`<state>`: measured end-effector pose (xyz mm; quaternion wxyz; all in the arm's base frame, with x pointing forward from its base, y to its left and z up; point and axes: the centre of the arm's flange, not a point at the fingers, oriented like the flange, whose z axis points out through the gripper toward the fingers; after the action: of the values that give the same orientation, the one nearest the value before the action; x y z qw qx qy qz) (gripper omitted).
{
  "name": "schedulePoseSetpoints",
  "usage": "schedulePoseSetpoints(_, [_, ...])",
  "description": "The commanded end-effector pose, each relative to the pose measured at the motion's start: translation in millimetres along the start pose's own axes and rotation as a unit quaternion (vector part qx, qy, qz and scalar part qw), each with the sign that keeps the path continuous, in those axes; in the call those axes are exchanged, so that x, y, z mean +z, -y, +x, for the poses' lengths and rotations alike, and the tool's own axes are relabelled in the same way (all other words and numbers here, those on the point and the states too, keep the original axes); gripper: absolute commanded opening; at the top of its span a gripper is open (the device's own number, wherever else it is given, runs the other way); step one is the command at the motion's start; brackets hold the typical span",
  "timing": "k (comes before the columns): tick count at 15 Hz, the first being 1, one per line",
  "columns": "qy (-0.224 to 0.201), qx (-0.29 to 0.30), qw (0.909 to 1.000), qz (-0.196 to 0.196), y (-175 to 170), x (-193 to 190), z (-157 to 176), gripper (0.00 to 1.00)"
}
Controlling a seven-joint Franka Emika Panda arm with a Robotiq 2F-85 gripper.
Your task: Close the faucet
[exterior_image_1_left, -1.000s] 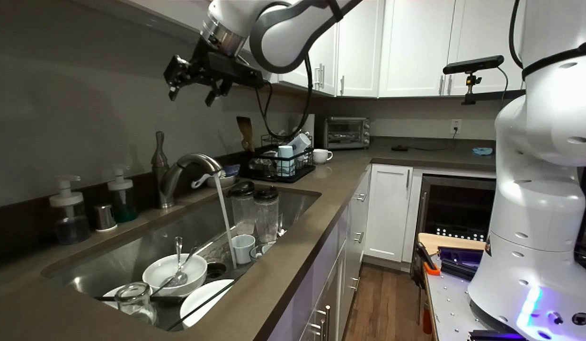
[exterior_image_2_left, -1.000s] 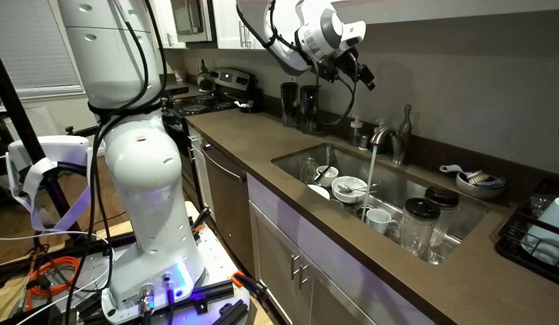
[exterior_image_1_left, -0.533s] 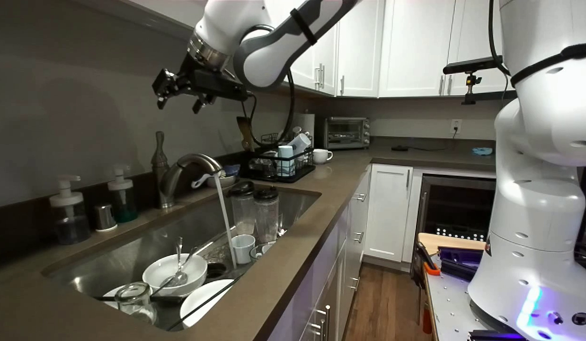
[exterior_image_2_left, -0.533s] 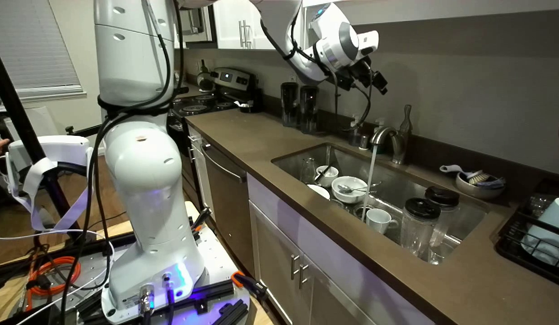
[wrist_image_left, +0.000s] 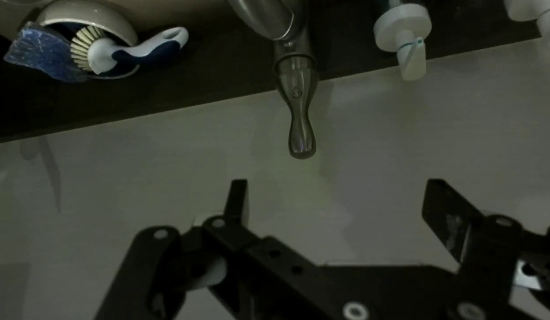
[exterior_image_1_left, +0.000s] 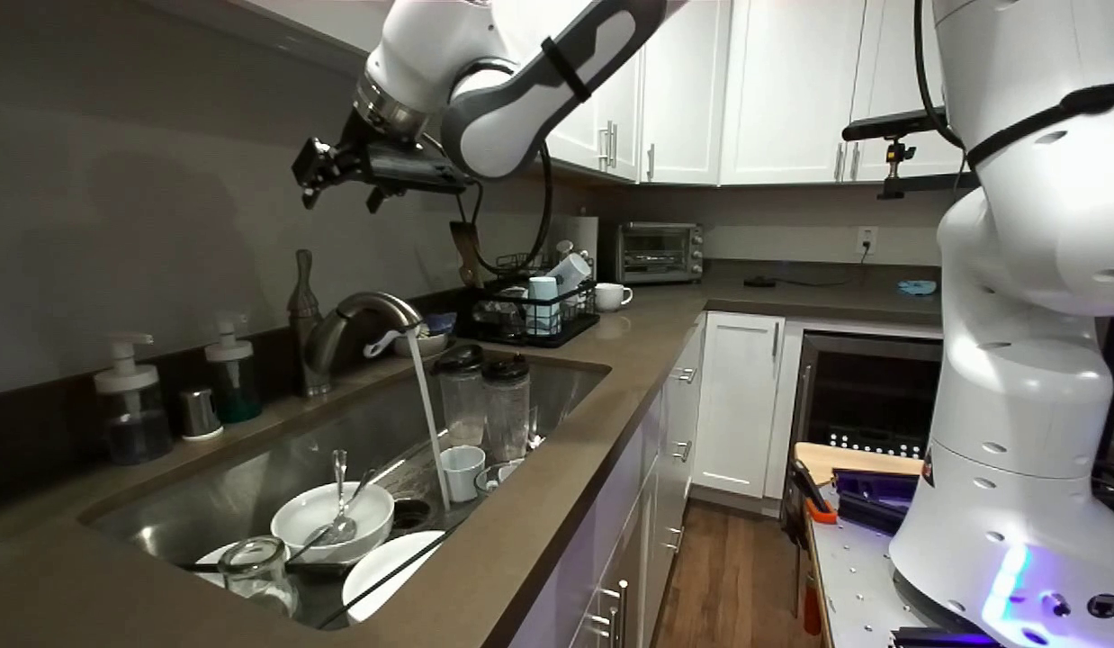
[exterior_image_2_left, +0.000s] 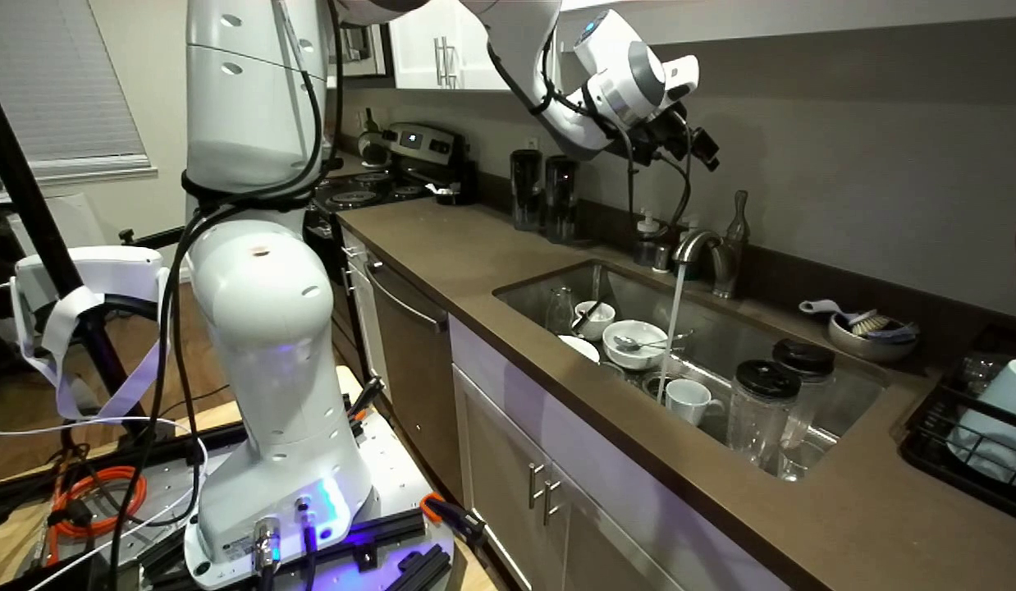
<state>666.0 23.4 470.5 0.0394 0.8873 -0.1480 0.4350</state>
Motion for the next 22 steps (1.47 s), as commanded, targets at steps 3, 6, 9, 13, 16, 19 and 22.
schedulePoseSetpoints(3, [-0.050,-0.001,0.9985,-0.021,2.8,17.7,14.4,1.00])
schedulePoseSetpoints(6, [-0.055,0.010,0.9983,-0.018,1.8,27.5,22.5,0.98])
schedulePoseSetpoints(9, [-0.055,0.018,0.9982,-0.015,0.2,40.4,23.3,0.92])
schedulePoseSetpoints(13, [-0.053,0.028,0.9981,-0.010,0.8,62.9,16.6,1.00])
schedulePoseSetpoints(16, [-0.052,0.025,0.9983,-0.004,2.5,79.9,17.0,1.00])
schedulePoseSetpoints(19, [-0.056,0.016,0.9983,-0.006,5.2,93.3,19.7,1.00])
schedulePoseSetpoints(22, [-0.065,0.011,0.9977,-0.010,6.0,100.2,26.2,1.00])
